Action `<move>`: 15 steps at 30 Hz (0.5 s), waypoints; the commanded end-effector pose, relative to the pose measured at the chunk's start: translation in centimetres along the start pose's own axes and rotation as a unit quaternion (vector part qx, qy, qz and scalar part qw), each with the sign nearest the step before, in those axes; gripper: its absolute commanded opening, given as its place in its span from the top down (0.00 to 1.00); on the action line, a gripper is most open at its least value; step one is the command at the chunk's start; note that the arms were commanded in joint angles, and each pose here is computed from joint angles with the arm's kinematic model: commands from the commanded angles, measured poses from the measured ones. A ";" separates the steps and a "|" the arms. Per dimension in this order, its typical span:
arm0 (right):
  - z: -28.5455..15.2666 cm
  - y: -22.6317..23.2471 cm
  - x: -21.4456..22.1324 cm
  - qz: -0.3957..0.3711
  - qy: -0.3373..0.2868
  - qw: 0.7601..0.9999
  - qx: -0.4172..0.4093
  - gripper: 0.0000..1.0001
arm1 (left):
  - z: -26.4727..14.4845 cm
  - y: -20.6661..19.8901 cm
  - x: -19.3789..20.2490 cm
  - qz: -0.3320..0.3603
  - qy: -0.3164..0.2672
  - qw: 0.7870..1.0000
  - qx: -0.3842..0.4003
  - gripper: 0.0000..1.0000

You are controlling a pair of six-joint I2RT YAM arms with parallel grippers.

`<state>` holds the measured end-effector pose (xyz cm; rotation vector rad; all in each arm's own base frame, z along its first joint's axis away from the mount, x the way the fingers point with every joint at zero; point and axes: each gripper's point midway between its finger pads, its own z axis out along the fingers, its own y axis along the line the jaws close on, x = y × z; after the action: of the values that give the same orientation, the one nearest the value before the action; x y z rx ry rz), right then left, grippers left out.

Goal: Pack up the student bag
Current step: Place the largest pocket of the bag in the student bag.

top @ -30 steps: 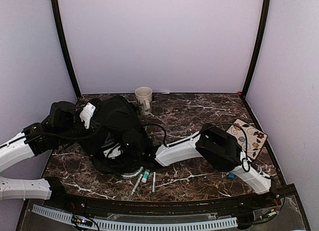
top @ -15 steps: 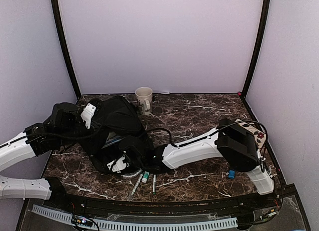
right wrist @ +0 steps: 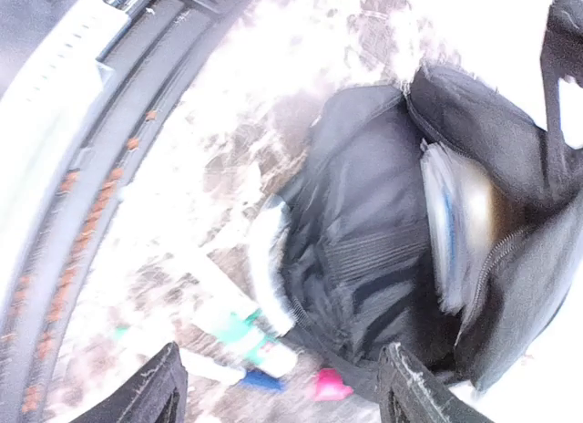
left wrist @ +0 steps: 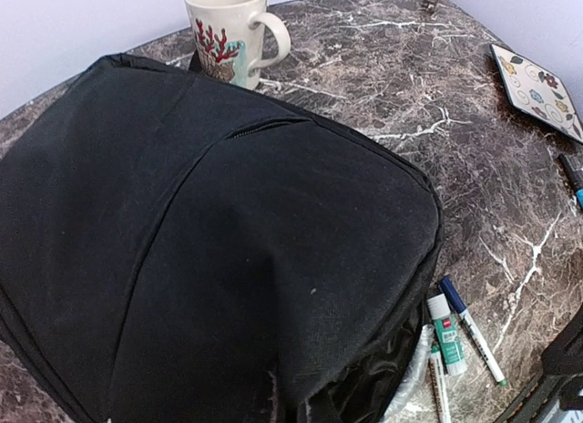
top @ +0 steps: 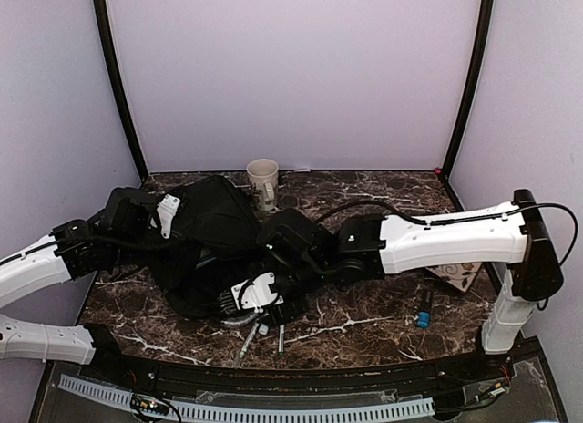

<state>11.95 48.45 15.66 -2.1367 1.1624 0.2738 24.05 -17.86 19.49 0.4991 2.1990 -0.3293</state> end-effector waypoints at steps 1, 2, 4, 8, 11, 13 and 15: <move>-3.9 0.9 2.4 0.146 -0.025 0.986 -0.076 0.29 | 0.5 0.1 3.6 -0.048 0.080 0.996 -0.001 1.00; -4.8 -0.3 3.0 0.175 -0.034 0.982 -0.067 0.29 | 0.8 -0.4 4.5 -0.057 0.098 0.994 0.010 1.00; -6.0 -2.8 4.5 0.226 -0.049 0.972 -0.047 0.29 | 1.3 -1.3 6.4 -0.075 0.137 0.987 0.031 0.99; -6.8 -7.2 8.4 0.303 -0.062 0.951 0.000 0.28 | 2.3 -2.0 8.3 -0.087 0.169 0.981 0.047 0.79; -5.9 -9.7 11.9 0.343 -0.049 0.938 0.030 0.28 | 2.8 -2.4 8.2 -0.100 0.182 0.977 0.050 0.58; -4.5 -10.2 13.6 0.359 -0.034 0.932 0.029 0.28 | 2.4 -2.5 8.1 -0.118 0.197 0.972 0.047 0.48; -2.8 -10.2 15.2 0.370 -0.014 0.929 0.029 0.28 | 1.6 -2.6 7.8 -0.132 0.203 0.969 0.044 0.41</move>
<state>27.17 39.22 18.31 -1.5883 1.8106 0.5580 20.77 -19.32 11.74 0.4283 2.5822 -0.4720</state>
